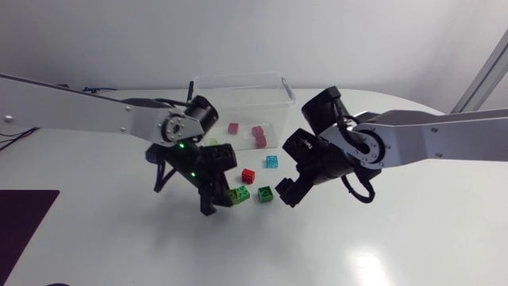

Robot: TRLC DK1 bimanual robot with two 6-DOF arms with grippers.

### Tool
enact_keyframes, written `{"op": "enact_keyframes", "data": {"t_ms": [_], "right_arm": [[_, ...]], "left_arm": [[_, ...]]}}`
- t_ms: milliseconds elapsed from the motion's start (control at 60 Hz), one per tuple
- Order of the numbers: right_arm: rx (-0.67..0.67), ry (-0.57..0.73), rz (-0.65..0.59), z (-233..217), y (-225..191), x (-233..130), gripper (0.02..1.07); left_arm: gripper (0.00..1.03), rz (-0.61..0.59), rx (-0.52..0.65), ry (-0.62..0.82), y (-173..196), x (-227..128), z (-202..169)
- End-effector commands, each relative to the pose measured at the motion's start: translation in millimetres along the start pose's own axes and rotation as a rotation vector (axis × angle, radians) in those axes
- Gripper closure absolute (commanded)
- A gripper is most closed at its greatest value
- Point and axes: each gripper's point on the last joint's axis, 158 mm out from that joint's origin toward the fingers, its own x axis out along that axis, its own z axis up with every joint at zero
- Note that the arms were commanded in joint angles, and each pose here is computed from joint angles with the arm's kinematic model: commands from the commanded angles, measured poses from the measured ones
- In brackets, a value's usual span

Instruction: Place the duplo bricks in the container

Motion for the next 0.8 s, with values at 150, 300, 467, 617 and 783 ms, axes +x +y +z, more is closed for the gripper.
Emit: {"op": "enact_keyframes", "data": {"t_ms": [150, 300, 467, 617, 783], "right_arm": [[0.061, 0.055, -0.04, 15, 9, 13, 0.07], [0.08, 0.087, -0.055, 20, 12, 22, 0.07], [0.101, 0.115, -0.05, 18, 14, 36, 0.07], [0.096, 0.152, -0.057, 12, 20, 47, 0.07], [0.101, 0.175, -0.065, 9, 22, 57, 0.07]], "left_arm": [[0.77, 0.173, -0.03, -0.147, 46, -80, 16], [0.77, 0.255, -0.056, -0.21, 72, -114, 28], [0.77, 0.331, -0.088, -0.288, 97, -143, 49], [0.77, 0.415, -0.119, -0.369, 127, -166, 67], [0.77, 0.473, -0.177, -0.433, 163, -181, 79]]}}
